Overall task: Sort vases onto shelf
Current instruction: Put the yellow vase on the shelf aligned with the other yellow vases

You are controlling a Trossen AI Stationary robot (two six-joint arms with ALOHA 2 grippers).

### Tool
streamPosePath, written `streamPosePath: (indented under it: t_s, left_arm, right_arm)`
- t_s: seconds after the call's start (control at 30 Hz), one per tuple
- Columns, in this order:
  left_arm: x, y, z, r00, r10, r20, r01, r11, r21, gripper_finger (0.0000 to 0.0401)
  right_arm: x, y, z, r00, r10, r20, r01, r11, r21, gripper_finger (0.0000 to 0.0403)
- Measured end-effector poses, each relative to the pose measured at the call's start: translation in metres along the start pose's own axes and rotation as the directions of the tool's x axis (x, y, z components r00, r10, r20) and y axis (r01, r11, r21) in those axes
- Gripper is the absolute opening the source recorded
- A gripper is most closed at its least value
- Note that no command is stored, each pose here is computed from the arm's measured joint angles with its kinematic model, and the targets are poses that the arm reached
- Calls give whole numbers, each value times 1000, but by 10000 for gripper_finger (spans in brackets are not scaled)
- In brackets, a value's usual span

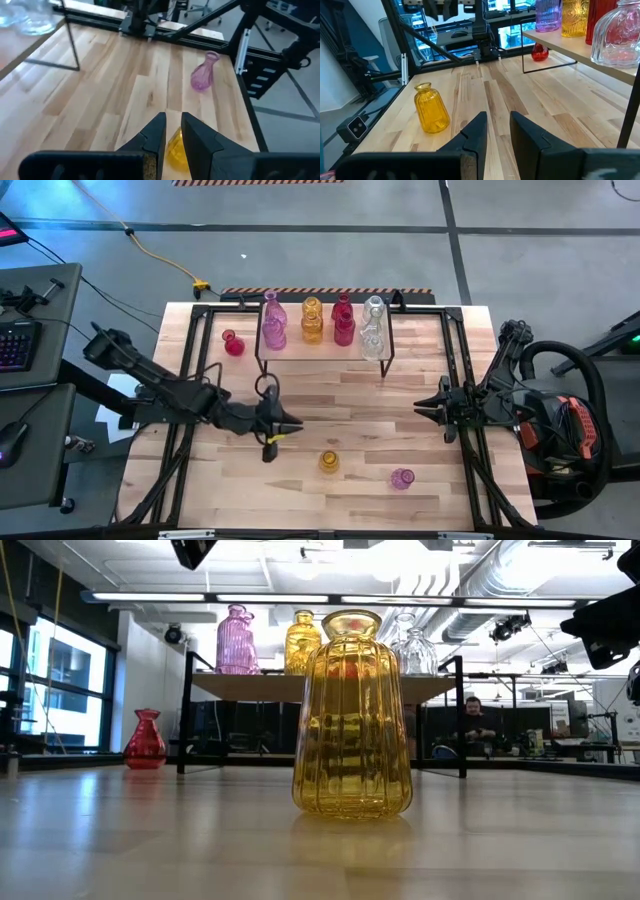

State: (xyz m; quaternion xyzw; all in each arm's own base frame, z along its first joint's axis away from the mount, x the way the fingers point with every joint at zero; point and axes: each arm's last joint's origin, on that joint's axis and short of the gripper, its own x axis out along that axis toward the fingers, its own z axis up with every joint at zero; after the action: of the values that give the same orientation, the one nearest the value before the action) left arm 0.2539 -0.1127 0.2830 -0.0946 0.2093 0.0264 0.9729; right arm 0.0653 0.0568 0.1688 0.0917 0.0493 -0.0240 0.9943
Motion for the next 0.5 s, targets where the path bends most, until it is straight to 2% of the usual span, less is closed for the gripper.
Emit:
streamPosePath:
  t_s: [0.2,0.37,0.5]
  left_arm:
    - [16,-17,-8,998,-66,18,63,991,114,54]
    - [28,-27,-19,992,-111,57,104,989,108,57]
    - [29,-22,-42,977,-156,144,147,986,77,66]
  right_arm:
    - [0,0,0,1000,1,0,-1,1000,0,67]
    - [0,0,0,1000,1,0,-1,1000,0,67]
    - [0,0,0,1000,1,0,-1,1000,0,67]
